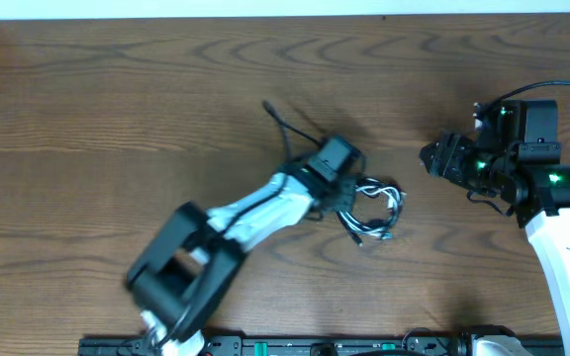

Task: Untangle cables

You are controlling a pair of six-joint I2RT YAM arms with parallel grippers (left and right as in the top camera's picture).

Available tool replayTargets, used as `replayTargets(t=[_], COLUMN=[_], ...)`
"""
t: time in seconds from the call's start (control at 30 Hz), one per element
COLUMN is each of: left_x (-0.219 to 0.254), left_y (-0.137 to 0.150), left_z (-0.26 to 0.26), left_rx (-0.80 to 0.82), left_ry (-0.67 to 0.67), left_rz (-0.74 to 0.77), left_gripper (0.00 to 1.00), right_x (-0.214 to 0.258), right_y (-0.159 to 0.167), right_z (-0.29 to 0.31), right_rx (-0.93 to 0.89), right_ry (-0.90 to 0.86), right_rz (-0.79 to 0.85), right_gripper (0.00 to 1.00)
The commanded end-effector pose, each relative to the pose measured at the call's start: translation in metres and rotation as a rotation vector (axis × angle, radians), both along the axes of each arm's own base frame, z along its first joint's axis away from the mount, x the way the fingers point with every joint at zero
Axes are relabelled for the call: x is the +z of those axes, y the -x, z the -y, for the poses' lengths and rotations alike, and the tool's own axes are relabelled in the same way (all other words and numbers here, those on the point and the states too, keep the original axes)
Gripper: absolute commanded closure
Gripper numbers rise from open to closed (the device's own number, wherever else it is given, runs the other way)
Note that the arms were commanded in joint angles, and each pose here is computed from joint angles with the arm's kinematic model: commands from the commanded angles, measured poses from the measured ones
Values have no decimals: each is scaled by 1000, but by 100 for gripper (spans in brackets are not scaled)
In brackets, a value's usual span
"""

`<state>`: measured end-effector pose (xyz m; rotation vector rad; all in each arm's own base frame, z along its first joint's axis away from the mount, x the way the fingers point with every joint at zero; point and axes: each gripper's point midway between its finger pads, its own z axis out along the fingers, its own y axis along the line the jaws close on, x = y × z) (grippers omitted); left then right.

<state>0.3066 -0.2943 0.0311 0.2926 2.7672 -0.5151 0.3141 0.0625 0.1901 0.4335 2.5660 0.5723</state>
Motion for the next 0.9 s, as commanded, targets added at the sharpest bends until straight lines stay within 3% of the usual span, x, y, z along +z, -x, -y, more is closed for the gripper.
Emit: replayTargets(t=[0.0, 0.2, 0.4, 0.67, 0.87], left_x=[91, 146, 149, 151, 152], left_y=[-20, -17, -20, -36, -38], left_z=[-4, -11, -18, -39, -44], left_rx=[-32, -52, -52, 11, 19], left_ry=[141, 296, 344, 362, 384], left_rz=[187, 229, 192, 185, 169], left_gripper=[93, 93, 93, 93, 93], right_x=[9, 21, 23, -15, -22], right_y=[-6, -20, -35, -39, -43], right_z=[-9, -48, -86, -115, -140], right_rx=[34, 163, 265, 286, 375], right_ry=[-17, -167, -338, -419, -493], right_rz=[42, 103, 108, -44, -43], right_gripper=[45, 50, 50, 50, 51])
